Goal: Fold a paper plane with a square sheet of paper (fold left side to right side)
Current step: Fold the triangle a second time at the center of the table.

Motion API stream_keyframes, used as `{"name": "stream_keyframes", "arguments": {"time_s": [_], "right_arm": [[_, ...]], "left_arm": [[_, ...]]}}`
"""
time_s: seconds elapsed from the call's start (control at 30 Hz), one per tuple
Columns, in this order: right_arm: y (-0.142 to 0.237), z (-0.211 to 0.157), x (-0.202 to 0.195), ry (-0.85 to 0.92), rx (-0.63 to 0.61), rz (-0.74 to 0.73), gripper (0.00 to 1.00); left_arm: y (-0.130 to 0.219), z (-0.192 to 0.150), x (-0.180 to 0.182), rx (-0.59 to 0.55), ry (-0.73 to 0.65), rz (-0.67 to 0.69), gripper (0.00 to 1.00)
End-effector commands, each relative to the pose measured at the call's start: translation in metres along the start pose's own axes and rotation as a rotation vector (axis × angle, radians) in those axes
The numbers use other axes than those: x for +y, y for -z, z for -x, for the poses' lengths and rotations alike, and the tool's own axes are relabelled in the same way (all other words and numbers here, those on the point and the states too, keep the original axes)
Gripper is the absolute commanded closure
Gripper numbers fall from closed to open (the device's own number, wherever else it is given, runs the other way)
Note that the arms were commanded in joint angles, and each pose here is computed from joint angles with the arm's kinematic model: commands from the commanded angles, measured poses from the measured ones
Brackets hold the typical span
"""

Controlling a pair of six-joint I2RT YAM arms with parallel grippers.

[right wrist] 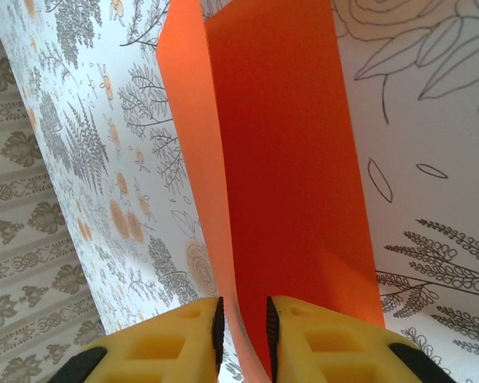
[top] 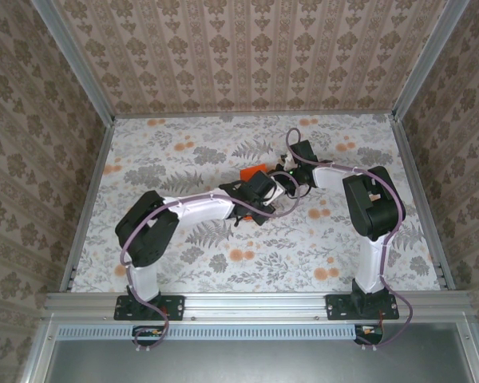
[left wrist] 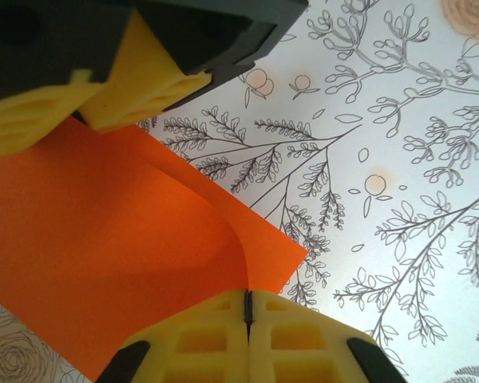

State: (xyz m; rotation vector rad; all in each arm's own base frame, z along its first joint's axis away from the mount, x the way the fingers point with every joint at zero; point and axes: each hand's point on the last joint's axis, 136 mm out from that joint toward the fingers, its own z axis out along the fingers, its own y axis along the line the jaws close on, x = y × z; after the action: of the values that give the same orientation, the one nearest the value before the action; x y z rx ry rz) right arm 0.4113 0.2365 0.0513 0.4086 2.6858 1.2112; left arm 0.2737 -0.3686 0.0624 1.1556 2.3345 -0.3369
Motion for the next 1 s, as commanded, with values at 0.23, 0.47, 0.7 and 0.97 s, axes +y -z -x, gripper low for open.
{"name": "stream_keyframes", "arguments": {"time_s": [0.23,0.47,0.7,0.97], "right_arm": [[0.022,0.018,0.015,0.071,-0.083,-0.007,0.70],[0.057,0.018,0.010,0.133,-0.193,-0.067,0.55],[0.063,-0.020,-0.013,0.135,-0.190,-0.101,0.75],[0.040,-0.069,-0.028,0.159,-0.134,-0.139,0.95]], "left_arm": [[0.021,0.013,-0.004,-0.093,0.146,-0.219,1.00],[0.025,0.012,0.002,-0.125,0.254,-0.341,1.00],[0.028,0.009,0.016,-0.149,0.338,-0.388,1.00],[0.029,0.003,0.029,-0.144,0.379,-0.384,1.00]]}}
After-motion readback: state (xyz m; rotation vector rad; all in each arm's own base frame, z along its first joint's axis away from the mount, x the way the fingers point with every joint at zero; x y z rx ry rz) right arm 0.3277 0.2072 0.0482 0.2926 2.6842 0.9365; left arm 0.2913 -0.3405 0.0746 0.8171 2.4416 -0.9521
